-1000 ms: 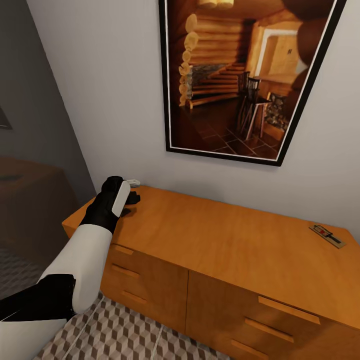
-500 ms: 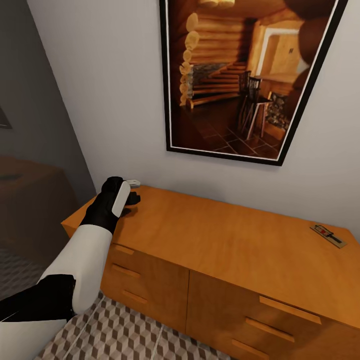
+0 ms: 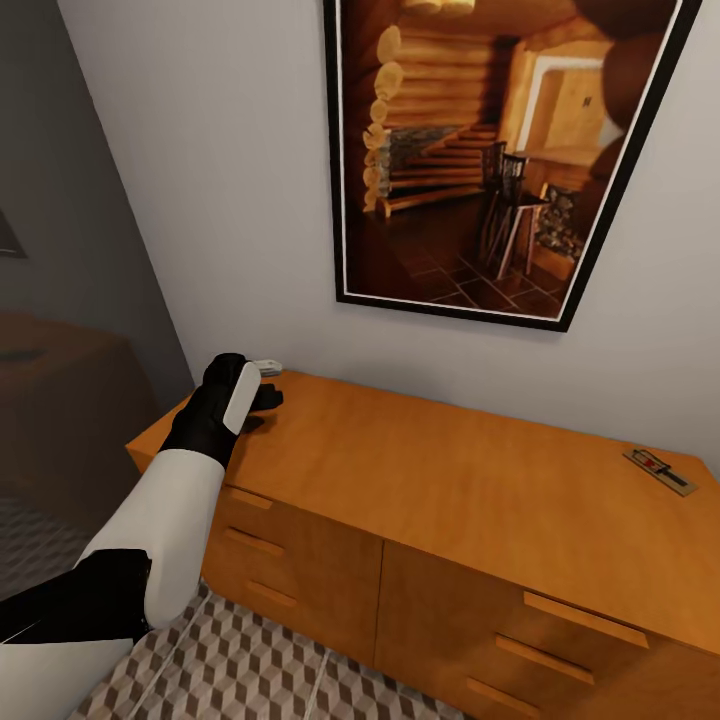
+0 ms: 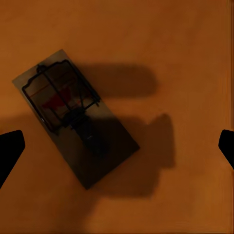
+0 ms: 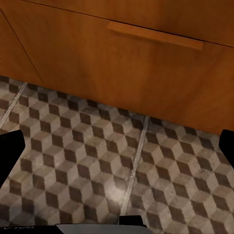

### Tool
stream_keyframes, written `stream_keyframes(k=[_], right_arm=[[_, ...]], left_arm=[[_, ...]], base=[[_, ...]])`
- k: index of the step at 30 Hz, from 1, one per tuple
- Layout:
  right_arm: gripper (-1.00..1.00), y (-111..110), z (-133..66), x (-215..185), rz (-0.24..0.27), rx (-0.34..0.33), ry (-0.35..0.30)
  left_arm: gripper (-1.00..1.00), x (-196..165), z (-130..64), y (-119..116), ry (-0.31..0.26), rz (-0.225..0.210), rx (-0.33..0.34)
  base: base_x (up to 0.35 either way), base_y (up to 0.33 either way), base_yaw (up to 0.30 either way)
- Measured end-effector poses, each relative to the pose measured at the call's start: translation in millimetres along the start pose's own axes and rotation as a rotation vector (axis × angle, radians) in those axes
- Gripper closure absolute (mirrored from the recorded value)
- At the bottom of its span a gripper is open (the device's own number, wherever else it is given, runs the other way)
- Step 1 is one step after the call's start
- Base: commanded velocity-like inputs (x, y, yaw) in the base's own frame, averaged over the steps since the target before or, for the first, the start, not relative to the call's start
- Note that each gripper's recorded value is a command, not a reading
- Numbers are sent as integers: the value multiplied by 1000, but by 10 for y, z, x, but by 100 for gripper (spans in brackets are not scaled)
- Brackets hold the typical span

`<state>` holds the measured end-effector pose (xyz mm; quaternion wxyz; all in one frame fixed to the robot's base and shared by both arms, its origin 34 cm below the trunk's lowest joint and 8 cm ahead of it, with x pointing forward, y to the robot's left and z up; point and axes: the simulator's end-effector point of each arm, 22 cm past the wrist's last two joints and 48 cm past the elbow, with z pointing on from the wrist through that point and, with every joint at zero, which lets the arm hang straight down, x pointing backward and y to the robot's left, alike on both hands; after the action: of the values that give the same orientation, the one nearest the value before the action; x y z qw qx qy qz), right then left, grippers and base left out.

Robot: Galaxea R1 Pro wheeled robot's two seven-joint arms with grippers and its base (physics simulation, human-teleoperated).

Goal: Take the four mousetraps from the cabinet in the bathroom and place them on the bathroom floor. Make sure all four end up on the same floor surface, and ensure that at least two of them are either under or directly next to the same bathroom sink.

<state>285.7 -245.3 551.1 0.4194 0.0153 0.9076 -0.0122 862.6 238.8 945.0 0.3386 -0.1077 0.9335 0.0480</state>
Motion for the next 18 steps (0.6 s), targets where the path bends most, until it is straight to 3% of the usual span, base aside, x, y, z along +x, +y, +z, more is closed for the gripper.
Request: stream_keyframes(k=[18], right_arm=[[-100, -4, 0, 0, 0, 1, 0]], left_arm=[[-100, 136, 68, -95, 43, -15, 40]], base=[[0, 0, 0]])
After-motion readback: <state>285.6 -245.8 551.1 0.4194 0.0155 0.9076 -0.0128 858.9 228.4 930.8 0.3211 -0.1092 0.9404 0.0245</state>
